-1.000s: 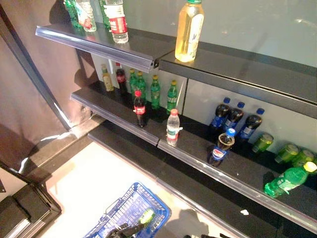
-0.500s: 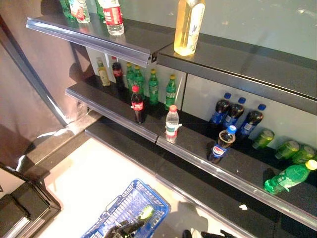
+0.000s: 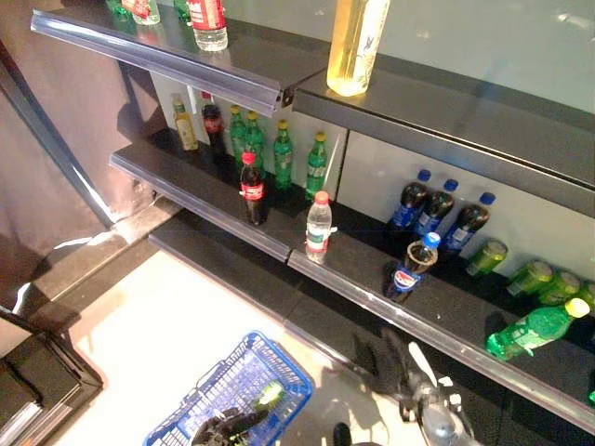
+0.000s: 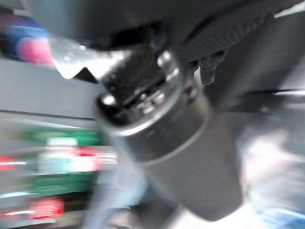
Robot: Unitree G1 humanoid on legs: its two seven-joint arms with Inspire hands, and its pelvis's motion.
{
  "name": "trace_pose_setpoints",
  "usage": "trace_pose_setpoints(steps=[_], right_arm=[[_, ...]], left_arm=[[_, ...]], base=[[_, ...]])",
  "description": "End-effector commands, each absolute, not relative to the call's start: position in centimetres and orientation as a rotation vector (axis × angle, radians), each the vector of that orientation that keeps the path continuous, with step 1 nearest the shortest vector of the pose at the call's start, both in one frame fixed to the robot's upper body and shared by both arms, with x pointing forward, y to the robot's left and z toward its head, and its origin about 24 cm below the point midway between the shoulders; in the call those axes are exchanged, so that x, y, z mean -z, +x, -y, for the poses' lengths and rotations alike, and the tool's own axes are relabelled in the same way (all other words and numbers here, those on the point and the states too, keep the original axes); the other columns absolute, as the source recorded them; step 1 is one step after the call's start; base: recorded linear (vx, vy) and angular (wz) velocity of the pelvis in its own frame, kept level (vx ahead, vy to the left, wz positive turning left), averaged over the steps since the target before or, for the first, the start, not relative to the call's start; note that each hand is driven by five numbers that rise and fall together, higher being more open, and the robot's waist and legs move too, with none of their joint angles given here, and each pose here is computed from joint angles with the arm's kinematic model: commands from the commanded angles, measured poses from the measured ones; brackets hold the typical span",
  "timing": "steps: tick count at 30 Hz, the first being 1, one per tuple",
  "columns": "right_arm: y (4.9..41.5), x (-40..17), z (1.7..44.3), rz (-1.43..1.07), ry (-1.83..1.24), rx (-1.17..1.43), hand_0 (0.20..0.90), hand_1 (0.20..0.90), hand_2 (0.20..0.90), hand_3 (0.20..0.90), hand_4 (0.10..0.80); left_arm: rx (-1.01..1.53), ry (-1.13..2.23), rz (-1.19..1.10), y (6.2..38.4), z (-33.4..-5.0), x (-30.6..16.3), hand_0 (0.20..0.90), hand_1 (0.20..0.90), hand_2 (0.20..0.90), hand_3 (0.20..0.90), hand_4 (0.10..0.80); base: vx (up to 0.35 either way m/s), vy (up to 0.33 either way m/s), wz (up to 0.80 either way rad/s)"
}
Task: Pick up the drink and place into the basket.
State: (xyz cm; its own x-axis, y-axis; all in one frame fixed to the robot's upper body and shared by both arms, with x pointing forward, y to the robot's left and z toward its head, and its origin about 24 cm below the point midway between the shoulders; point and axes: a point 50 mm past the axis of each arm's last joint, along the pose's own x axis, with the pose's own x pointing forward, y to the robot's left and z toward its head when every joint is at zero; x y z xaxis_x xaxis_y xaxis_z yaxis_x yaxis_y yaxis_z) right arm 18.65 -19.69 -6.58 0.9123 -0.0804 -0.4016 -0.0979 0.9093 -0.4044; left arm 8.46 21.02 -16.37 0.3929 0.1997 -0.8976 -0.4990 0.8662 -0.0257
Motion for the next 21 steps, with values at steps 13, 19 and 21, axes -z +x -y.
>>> trace_pose_setpoints(steps=[13,19,21], right_arm=[[20.7,-3.5,22.6,0.04,-0.497,0.093,0.9,0.9,0.9,0.9,0.8],[20.7,-6.5,22.7,0.187,-0.461,0.168,0.9,0.9,0.9,0.9,0.8],[20.7,-7.7,22.7,0.248,-0.432,0.195,0.9,0.9,0.9,0.9,0.8]], left_arm=[[-0.454,-0.194,-1.094,6.4,-23.4,16.1,0.3,0.3,0.3,0.2,0.1],[-0.451,-0.197,-1.098,6.2,-23.0,16.2,0.3,0.3,0.3,0.2,0.1],[-0.449,-0.199,-1.097,6.2,-22.9,16.2,0.3,0.3,0.3,0.2,0.1]], base=[[0.011,0.018,-0.1],[-0.008,0.017,-0.08],[-0.01,0.033,-0.15]])
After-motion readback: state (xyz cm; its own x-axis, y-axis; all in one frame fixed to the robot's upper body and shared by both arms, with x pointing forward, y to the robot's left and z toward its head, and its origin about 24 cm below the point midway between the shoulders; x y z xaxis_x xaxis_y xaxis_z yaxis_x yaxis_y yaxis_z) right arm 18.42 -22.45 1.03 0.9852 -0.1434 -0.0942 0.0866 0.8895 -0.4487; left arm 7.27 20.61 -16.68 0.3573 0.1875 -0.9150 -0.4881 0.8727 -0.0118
